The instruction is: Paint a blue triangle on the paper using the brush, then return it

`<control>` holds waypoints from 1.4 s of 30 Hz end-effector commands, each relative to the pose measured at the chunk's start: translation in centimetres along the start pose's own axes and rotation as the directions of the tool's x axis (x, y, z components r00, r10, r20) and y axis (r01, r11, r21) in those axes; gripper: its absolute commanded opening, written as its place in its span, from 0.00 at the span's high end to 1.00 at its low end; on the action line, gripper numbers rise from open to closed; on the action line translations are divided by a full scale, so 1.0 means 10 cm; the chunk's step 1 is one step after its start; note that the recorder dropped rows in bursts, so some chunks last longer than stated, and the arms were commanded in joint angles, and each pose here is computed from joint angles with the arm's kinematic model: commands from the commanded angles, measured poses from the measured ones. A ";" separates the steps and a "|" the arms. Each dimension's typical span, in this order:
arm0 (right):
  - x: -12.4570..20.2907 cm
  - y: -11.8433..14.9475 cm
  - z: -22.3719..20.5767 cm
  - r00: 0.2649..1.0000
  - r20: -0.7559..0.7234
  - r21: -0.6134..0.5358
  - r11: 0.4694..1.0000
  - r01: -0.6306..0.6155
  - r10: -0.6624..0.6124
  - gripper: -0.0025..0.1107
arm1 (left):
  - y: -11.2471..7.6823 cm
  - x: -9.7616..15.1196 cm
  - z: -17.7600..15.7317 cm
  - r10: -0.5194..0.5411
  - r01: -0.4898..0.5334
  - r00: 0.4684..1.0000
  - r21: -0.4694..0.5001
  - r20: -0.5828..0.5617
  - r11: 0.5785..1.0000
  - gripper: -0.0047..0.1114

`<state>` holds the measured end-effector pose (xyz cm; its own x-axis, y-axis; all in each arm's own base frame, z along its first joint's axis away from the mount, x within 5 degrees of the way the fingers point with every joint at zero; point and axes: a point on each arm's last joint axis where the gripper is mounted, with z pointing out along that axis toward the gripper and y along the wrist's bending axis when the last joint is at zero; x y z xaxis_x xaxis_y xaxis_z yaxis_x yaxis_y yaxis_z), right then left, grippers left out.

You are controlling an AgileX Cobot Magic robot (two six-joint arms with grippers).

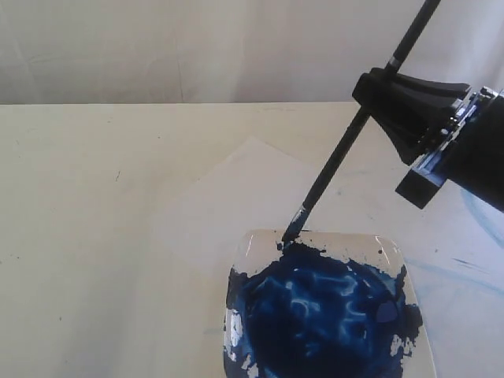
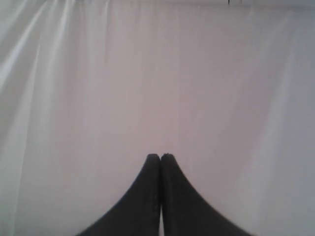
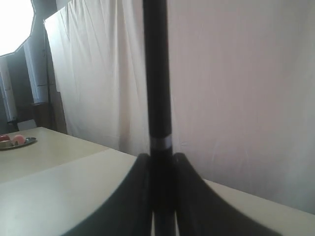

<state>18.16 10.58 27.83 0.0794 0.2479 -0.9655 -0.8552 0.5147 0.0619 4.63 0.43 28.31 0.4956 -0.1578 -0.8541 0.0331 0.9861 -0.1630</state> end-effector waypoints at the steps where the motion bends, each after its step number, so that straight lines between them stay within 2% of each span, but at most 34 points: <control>1: -0.04 0.00 -0.02 0.996 0.010 0.020 0.996 0.089 -0.089 0.98 | -0.03 0.10 0.34 0.050 -0.051 0.968 0.001 -0.245 0.999 0.96; 3: -0.03 -0.01 -0.04 0.993 -0.045 0.056 0.992 0.111 -0.109 0.98 | -0.09 0.15 0.63 0.175 -0.152 0.941 0.099 -0.291 0.983 0.96; 4: -0.04 -0.01 -0.05 0.989 -0.079 0.076 0.988 0.131 -0.125 0.98 | -0.15 0.19 0.78 0.256 -0.205 0.914 0.185 -0.316 0.961 0.96; 5: -0.05 0.00 -0.08 0.982 -0.115 0.092 0.983 0.161 -0.150 0.98 | -0.18 0.34 0.97 0.310 -0.217 0.859 0.258 -0.408 0.941 0.96; 6: -0.07 0.00 -0.09 0.979 -0.129 0.109 0.979 0.171 -0.157 0.98 | -0.18 0.43 1.06 0.304 -0.193 0.830 0.270 -0.469 0.943 0.96; 7: -0.10 0.01 -0.13 0.978 -0.152 0.148 0.975 0.166 -0.144 0.98 | -0.17 0.60 1.23 0.272 -0.142 0.765 0.259 -0.584 0.955 0.96; 8: -0.12 0.01 -0.14 0.978 -0.160 0.168 0.973 0.158 -0.131 0.98 | -0.16 0.71 1.32 0.271 -0.128 0.722 0.262 -0.636 0.956 0.96; 9: -0.17 0.00 -0.16 0.978 -0.180 0.210 0.967 0.147 -0.109 0.98 | -0.20 0.94 1.47 0.318 -0.103 0.641 0.332 -0.699 0.938 0.96; 10: -0.19 0.00 -0.16 0.976 -0.191 0.220 0.964 0.150 -0.108 0.98 | -0.24 1.04 1.52 0.300 -0.055 0.614 0.340 -0.730 0.939 0.96; 11: -0.24 0.01 -0.15 0.969 -0.208 0.208 0.963 0.173 -0.129 0.98 | -0.36 1.29 1.62 0.327 0.059 0.530 0.418 -0.782 0.906 0.96; 12: -0.25 0.02 -0.15 0.969 -0.211 0.197 0.965 0.172 -0.130 0.98 | -0.41 1.42 1.65 0.346 0.110 0.483 0.448 -0.804 0.887 0.96; 13: -0.28 0.05 -0.13 0.971 -0.206 0.167 0.973 0.159 -0.124 0.98 | -0.54 1.66 1.70 0.333 0.229 0.419 0.453 -0.845 0.862 0.96; 14: -0.28 0.07 -0.12 0.970 -0.206 0.144 0.977 0.161 -0.129 0.98 | -0.65 1.84 1.75 0.353 0.278 0.388 0.473 -0.851 0.836 0.96; 16: -0.28 0.07 -0.12 0.970 -0.203 0.136 0.977 0.162 -0.132 0.98 | -0.82 2.08 1.78 0.392 0.305 0.350 0.499 -0.851 0.811 0.96; 20: -0.27 0.08 -0.12 0.968 -0.209 0.128 0.977 0.169 -0.140 0.98 | -1.01 2.51 1.75 0.462 0.309 0.275 0.533 -0.843 0.788 0.96; 29: -0.27 0.08 -0.12 0.965 -0.215 0.121 0.977 0.175 -0.147 0.98 | -0.99 2.78 1.68 0.565 0.313 0.250 0.618 -0.786 0.721 0.96; 37: -0.27 0.09 -0.12 0.966 -0.211 0.113 0.978 0.175 -0.149 0.98 | -0.97 2.92 1.60 0.572 0.330 0.210 0.608 -0.793 0.722 0.96; 42: -0.27 0.09 -0.12 0.966 -0.209 0.112 0.978 0.175 -0.149 0.98 | -0.97 2.92 1.60 0.599 0.321 0.223 0.638 -0.769 0.699 0.96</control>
<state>16.61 9.47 29.96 0.0860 -0.0179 -0.9961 -0.7646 0.6398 -0.0775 32.67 -12.80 12.71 -0.5629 0.4914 -0.6646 0.7195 0.6871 -0.1014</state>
